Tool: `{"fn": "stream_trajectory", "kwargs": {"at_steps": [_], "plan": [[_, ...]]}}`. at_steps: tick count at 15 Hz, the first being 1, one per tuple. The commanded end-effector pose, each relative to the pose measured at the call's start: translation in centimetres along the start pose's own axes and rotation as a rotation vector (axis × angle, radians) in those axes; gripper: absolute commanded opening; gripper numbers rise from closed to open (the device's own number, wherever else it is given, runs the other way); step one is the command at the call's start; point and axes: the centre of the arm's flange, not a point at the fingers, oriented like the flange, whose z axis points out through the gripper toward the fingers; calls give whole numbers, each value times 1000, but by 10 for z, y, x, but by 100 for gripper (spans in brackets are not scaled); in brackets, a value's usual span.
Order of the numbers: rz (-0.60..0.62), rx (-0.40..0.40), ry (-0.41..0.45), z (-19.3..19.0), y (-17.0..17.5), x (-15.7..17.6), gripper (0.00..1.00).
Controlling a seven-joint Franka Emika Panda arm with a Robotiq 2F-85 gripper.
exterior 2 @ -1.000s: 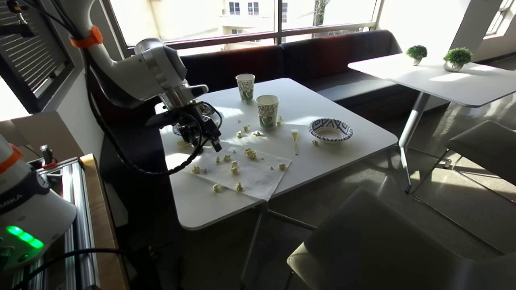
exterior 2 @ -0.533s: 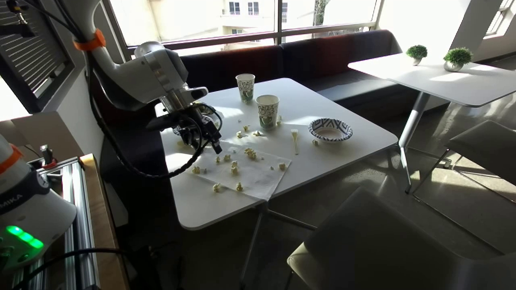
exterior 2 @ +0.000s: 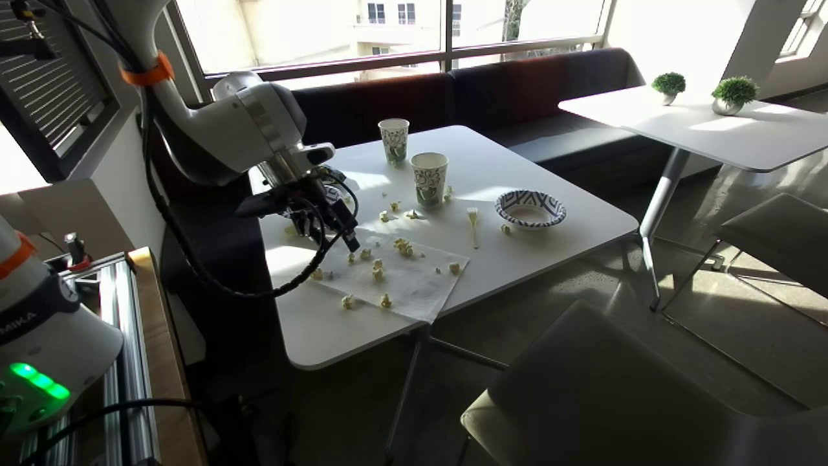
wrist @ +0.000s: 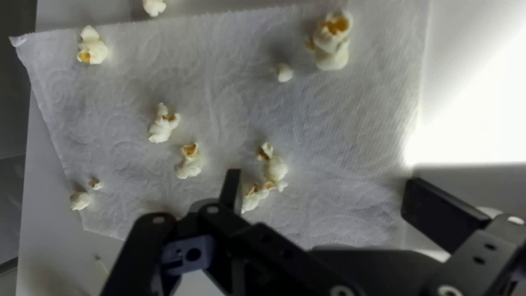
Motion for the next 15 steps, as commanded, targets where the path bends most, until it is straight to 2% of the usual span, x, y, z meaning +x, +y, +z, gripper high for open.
{"fn": "stream_trajectory", "kwargs": {"at_steps": [1,4,15], "plan": [[23,49,41,12,2,-12,100],[36,99,80,11,4,-15,100],[22,267,122,2,-4,-8,100]]}}
